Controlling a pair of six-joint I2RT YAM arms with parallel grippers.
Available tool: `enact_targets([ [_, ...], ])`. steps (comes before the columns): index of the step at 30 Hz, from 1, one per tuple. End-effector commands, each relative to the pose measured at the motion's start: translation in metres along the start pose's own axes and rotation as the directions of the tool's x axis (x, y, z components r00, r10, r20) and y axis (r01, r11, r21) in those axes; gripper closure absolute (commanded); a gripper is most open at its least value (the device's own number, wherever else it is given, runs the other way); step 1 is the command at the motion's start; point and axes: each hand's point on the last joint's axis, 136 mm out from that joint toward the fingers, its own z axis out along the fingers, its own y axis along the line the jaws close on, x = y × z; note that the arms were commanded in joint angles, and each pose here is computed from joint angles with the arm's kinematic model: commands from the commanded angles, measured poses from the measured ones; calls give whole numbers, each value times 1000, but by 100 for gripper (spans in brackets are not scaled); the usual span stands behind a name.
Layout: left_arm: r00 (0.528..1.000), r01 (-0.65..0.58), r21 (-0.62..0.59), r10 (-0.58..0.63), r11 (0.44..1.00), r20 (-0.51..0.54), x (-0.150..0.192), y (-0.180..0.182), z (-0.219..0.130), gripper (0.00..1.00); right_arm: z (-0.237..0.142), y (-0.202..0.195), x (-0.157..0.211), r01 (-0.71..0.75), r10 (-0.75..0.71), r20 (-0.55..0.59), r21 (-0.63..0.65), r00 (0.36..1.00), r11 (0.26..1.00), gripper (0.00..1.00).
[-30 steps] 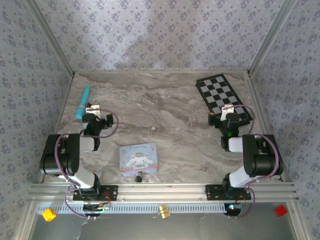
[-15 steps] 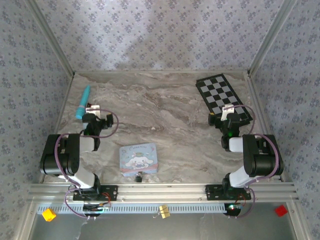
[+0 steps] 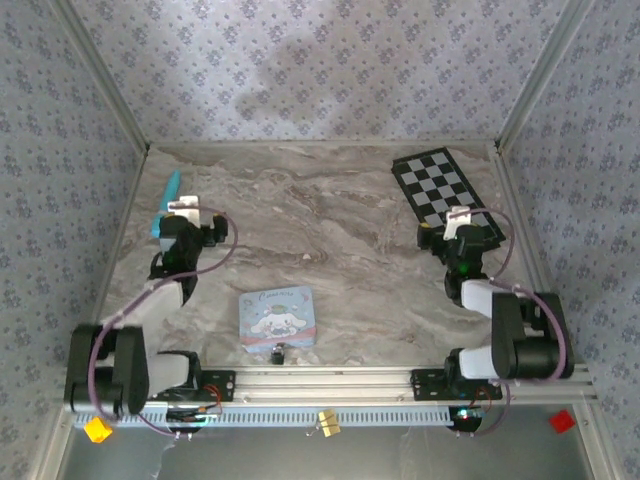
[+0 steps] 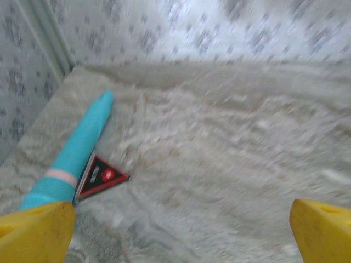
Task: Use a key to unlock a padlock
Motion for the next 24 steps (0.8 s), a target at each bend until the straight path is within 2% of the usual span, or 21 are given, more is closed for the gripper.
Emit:
enact_targets([
  [1, 995, 96, -30, -97, 995, -9, -21, 4, -28, 0, -15, 9, -21, -19, 18, -23, -38, 1000, 999, 1],
  [5, 929, 362, -182, -371, 914, -14, -29, 31, -64, 0, -49, 35, -62, -121, 126, 17, -171, 992, 978, 1],
  [7, 887, 437, -253, -460, 863, -41, -22, 40, -80, 0, -67, 36, -79, -233, 237, -4, -182, 972, 955, 1],
  [9, 844, 486, -313, -531, 816, -74, -7, 47, -93, 0, -82, 27, -86, -364, 361, -42, -132, 931, 922, 1],
  [11, 809, 515, -343, -578, 786, -111, 10, 48, -103, 0, -94, 8, -66, -499, 497, -118, 20, 860, 867, 1],
  [12, 800, 522, -318, -583, 792, -138, 17, 44, -105, 0, -100, 3, -53, -559, 563, -149, 75, 813, 826, 1],
  [14, 788, 549, -178, -577, 817, -217, 25, 19, -101, 0, -102, 6, -46, -585, 582, -195, 44, 790, 810, 1],
  [16, 775, 577, -62, -570, 814, -273, 32, -3, -99, 0, -103, 17, -47, -569, 549, -239, -19, 801, 822, 1],
  [19, 767, 591, 73, -532, 804, -358, 42, -34, -96, 0, -107, 33, -25, -512, 482, -361, 16, 798, 859, 1],
  [24, 847, 450, 182, -353, 874, -396, 50, -69, -102, 0, -130, 69, 16, -301, 278, -541, 49, 793, 952, 1],
])
